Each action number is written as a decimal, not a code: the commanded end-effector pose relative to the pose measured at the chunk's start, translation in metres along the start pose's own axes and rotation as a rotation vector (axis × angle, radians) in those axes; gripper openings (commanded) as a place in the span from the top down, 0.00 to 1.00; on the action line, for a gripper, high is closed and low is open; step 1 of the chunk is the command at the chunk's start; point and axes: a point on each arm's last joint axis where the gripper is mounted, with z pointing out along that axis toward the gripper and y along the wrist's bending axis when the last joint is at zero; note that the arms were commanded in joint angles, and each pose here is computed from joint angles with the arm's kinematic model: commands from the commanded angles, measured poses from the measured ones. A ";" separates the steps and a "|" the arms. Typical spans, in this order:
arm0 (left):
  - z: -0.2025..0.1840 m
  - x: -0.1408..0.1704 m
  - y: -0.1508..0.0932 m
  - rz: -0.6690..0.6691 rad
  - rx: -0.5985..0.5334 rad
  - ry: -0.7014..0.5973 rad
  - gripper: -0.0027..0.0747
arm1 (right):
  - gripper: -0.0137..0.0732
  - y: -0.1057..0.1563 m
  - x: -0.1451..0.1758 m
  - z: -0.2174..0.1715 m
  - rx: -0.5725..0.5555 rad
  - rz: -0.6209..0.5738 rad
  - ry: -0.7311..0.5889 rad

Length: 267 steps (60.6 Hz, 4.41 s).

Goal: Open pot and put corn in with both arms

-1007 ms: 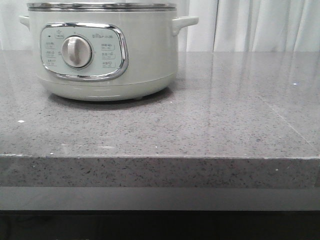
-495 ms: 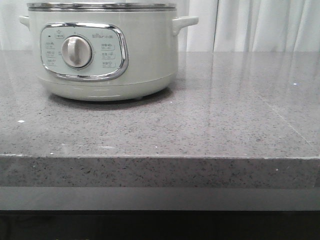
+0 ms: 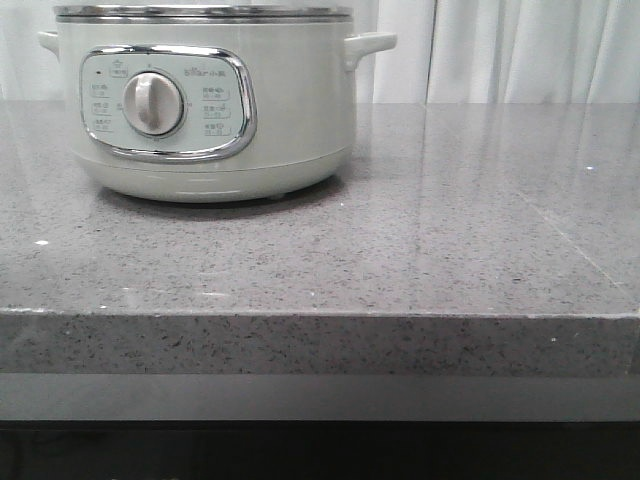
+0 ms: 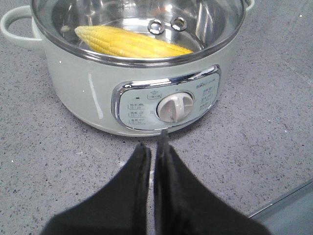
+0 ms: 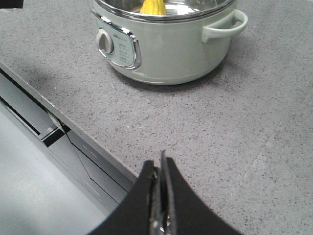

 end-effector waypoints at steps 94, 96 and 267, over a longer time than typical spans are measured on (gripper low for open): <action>-0.041 0.168 0.024 -0.120 -0.424 -0.679 0.99 | 0.92 0.000 -0.013 -0.005 0.010 -0.010 -0.093; -0.041 0.168 0.024 -0.120 -0.424 -0.679 0.99 | 0.92 0.000 -0.013 -0.005 0.010 -0.010 -0.093; -0.041 0.168 0.024 -0.111 -0.421 -0.682 0.99 | 0.92 -0.040 0.169 0.004 0.607 0.024 -0.546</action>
